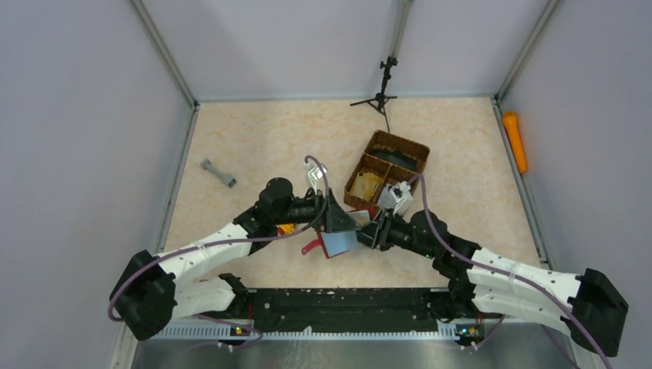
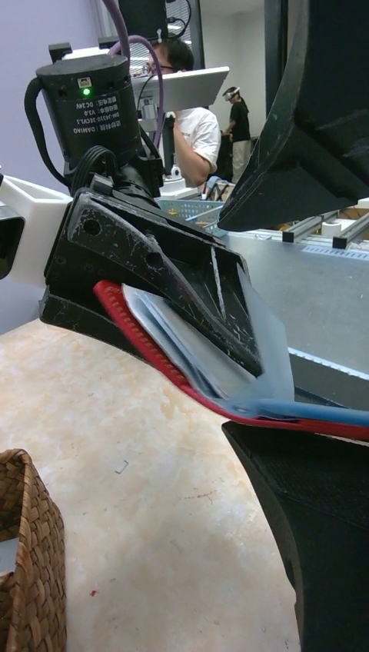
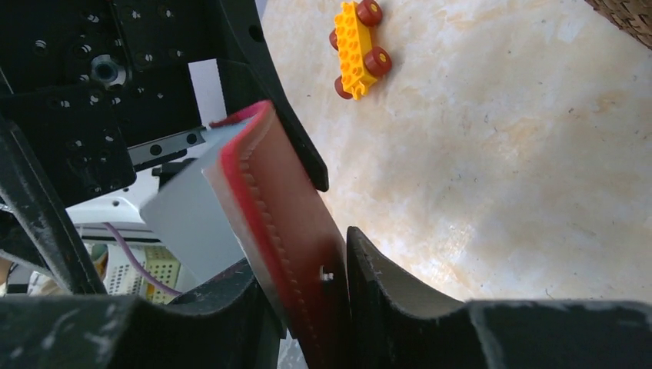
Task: Take the credit cards out of the card holder
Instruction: Remove the credit card from the card holder.
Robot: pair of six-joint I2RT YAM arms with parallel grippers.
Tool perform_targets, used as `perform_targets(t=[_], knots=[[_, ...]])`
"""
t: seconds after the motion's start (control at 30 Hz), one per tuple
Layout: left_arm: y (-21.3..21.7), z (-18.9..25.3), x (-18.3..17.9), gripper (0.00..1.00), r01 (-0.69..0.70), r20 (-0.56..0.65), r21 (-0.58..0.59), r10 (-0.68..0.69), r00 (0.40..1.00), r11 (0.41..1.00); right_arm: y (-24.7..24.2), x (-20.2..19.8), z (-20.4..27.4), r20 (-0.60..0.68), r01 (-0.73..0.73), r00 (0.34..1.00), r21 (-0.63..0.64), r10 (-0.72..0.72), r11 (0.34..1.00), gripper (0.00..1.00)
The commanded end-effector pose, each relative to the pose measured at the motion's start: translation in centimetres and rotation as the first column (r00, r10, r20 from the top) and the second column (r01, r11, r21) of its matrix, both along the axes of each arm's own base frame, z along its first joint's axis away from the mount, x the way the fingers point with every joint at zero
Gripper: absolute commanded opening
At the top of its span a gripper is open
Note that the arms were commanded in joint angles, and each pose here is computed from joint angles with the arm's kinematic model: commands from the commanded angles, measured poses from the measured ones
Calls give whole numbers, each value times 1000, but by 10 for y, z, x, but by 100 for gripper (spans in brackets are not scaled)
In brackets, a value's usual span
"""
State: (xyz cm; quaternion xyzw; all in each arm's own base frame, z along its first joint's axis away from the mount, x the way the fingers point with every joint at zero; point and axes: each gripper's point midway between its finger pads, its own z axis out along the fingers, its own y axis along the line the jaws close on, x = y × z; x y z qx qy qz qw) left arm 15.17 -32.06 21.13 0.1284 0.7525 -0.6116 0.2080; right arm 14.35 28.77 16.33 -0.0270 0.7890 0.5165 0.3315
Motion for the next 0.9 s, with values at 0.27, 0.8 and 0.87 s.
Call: perform_targets(t=[0.27, 0.8, 0.87], knots=[[-6, 5, 10, 83, -11, 38, 42, 10, 999, 999, 13, 5, 23, 29, -13, 999, 15, 12, 1000, 4], [0, -27, 43, 99, -201, 9, 315, 209, 978, 927, 19, 10, 13, 57, -20, 998, -88, 25, 996, 0], [-4, -30, 45, 99, -199, -8, 322, 213, 977, 926, 20, 10, 11, 58, -18, 998, -104, 24, 994, 0]])
